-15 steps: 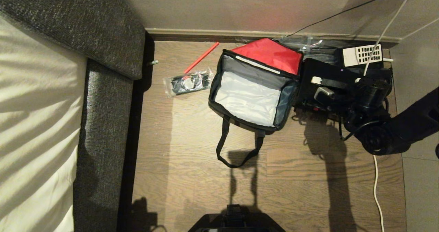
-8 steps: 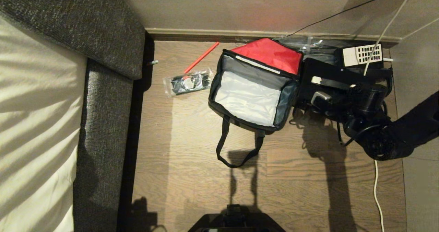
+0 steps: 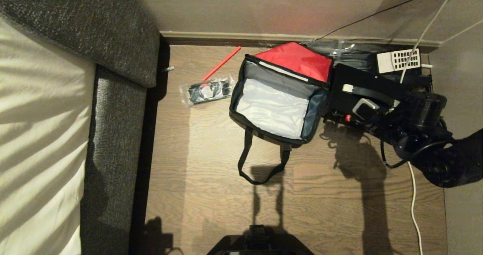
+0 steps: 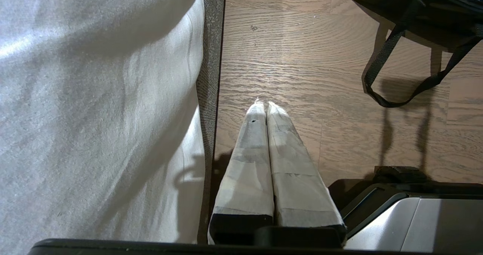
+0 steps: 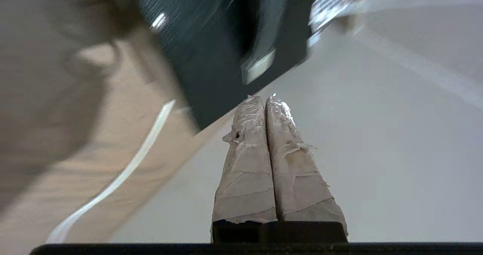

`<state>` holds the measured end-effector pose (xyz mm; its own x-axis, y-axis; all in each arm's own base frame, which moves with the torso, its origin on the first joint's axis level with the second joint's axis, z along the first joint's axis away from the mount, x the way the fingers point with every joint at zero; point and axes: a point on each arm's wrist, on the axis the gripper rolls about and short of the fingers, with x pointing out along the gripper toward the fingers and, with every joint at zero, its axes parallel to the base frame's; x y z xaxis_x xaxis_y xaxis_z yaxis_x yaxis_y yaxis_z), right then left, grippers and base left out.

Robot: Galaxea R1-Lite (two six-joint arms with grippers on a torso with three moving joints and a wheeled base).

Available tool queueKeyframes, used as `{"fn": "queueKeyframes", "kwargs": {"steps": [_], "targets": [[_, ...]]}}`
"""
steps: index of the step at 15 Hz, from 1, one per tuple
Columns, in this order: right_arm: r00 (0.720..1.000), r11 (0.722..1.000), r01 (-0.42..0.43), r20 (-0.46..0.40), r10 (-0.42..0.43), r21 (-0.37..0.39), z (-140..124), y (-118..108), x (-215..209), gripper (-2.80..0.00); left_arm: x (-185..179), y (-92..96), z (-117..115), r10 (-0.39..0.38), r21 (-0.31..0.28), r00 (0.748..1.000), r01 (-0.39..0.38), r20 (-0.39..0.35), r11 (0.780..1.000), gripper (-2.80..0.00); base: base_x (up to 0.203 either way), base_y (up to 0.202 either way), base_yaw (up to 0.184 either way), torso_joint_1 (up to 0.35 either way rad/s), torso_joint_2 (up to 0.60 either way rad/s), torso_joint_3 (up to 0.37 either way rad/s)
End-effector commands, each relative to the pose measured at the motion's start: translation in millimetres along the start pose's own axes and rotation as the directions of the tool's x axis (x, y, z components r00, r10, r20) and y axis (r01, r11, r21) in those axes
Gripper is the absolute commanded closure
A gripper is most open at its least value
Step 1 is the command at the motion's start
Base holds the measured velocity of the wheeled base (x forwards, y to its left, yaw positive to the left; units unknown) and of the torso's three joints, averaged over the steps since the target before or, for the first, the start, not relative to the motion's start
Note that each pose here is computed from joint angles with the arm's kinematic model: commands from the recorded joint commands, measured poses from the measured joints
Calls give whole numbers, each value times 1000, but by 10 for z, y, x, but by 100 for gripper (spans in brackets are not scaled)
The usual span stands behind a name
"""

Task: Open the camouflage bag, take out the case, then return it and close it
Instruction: Grip the handle again

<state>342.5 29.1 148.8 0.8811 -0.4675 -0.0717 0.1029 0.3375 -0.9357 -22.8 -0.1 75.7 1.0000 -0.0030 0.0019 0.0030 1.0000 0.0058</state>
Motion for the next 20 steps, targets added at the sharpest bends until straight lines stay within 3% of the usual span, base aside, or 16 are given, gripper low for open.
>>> {"fn": "queueKeyframes", "kwargs": {"steps": [1, 2, 4, 9, 12, 14, 15, 16, 18, 20], "targets": [[999, 995, -24, -19, 26, 92, -83, 27, -93, 0, 1, 0, -3, 0, 0, 1000, 0, 0, 1000, 0, 0, 0, 0, 0, 0, 0], [999, 993, -41, -28, 45, 109, -105, 55, -106, 0, 1, 0, -3, 0, 0, 1000, 0, 0, 1000, 0, 0, 0, 0, 0, 0, 0], [994, 993, -94, -51, 98, 72, -132, 190, -70, 0, 1, 0, -4, 0, 0, 1000, 0, -1, 1000, 0, 0, 0, 0, 0, 0, 0], [992, 991, -128, -5, 128, 41, 63, 405, 14, 0, 1, 0, -4, 0, 0, 1000, 0, -1, 1000, 0, 0, 0, 0, 0, 0, 0], [995, 994, -103, 7, 104, -45, 101, 339, 32, 0, 1, 0, -3, 0, 0, 1000, 0, 0, 1000, 0, 0, 0, 0, 0, 0, 0], [996, 996, -86, 10, 86, -37, 112, 235, -7, 0, 1, 0, -3, 0, 0, 1000, 0, 0, 1000, 0, 0, 0, 0, 0, 0, 0], [995, 995, -97, 3, 97, 0, 66, 210, -72, 0, 0, 0, -3, 0, 0, 1000, 0, 1, 1000, 0, 0, 0, 0, 0, 0, 0], [993, 989, -120, -7, 121, 92, 17, 217, -121, 0, 1, 0, -3, 0, 0, 1000, 0, 0, 1000, 0, 0, 0, 0, 0, 0, 0], [987, 945, -146, -18, 158, 293, -31, 173, -198, 0, 1, 0, -3, 0, 0, 1000, 0, 0, 1000, 0, 0, 0, 0, 0, 0, 0], [985, 918, -152, -18, 171, 366, -76, -137, -419, 0, 2, 0, -7, 0, 0, 1000, 0, -2, 1000, 0, 0, 0, 0, 0, 0, 0]]}}
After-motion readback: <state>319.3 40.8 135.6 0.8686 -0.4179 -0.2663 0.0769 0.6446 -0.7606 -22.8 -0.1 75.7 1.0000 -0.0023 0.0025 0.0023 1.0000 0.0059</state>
